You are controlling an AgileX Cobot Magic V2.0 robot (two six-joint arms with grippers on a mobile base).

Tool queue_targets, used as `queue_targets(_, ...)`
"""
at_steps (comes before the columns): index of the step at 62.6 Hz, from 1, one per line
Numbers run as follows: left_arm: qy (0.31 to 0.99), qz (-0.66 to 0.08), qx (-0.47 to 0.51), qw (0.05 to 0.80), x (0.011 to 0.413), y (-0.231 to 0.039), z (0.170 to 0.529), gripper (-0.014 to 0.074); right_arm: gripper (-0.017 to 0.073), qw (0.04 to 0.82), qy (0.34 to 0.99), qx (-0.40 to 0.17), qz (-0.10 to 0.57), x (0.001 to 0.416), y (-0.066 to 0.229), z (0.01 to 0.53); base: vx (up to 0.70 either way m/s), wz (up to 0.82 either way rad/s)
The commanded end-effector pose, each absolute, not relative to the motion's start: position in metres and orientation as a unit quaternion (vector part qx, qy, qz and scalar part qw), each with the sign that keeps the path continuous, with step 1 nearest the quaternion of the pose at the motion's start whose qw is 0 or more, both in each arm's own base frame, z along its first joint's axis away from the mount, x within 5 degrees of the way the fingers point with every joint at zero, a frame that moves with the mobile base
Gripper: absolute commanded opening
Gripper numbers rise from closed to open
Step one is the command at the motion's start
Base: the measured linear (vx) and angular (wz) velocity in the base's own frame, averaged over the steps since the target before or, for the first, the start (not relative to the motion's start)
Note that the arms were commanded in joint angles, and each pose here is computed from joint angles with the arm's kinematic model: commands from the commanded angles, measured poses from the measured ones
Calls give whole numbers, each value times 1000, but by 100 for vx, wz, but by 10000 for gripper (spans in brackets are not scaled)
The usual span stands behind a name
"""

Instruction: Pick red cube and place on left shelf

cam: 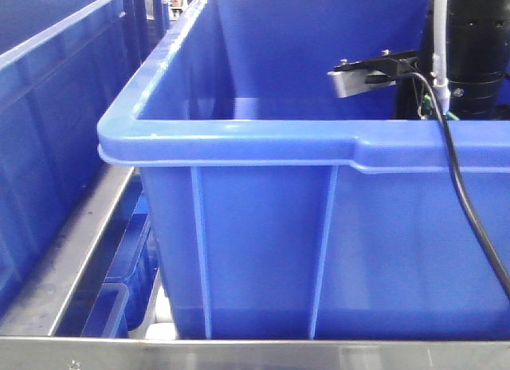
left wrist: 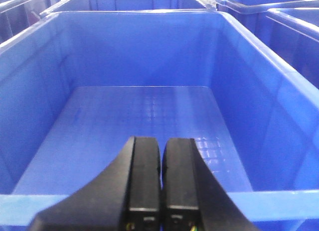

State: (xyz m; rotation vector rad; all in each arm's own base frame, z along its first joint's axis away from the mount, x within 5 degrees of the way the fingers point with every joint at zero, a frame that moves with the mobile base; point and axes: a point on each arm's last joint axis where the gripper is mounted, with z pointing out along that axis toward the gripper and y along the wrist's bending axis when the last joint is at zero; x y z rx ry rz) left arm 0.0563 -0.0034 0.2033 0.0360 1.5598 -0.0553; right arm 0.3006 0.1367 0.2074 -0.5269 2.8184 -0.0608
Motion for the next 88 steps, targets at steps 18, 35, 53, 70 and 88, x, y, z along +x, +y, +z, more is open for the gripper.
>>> queue_targets(18, 685, -31, 11, 728, 56, -3, 201, 90, 519, 235, 955, -180, 0, 298, 133, 264, 0, 0)
queue_targets(35, 685, -31, 11, 728, 56, -3, 201, 90, 561, 265, 948, -175, 8, 291, 129, 289, 0, 0)
queue_targets(53, 685, -31, 11, 728, 56, -3, 201, 90, 473, 380, 909, -165, 45, 264, 117, 346, 0, 0)
queue_targets(70, 685, -31, 11, 728, 56, -3, 201, 90, 29, 503, 846, -155, 84, 197, 87, 388, 0, 0)
queue_targets(88, 685, -31, 11, 728, 56, -3, 201, 90, 22, 575, 796, -152, 110, 134, 58, 362, 0, 0)
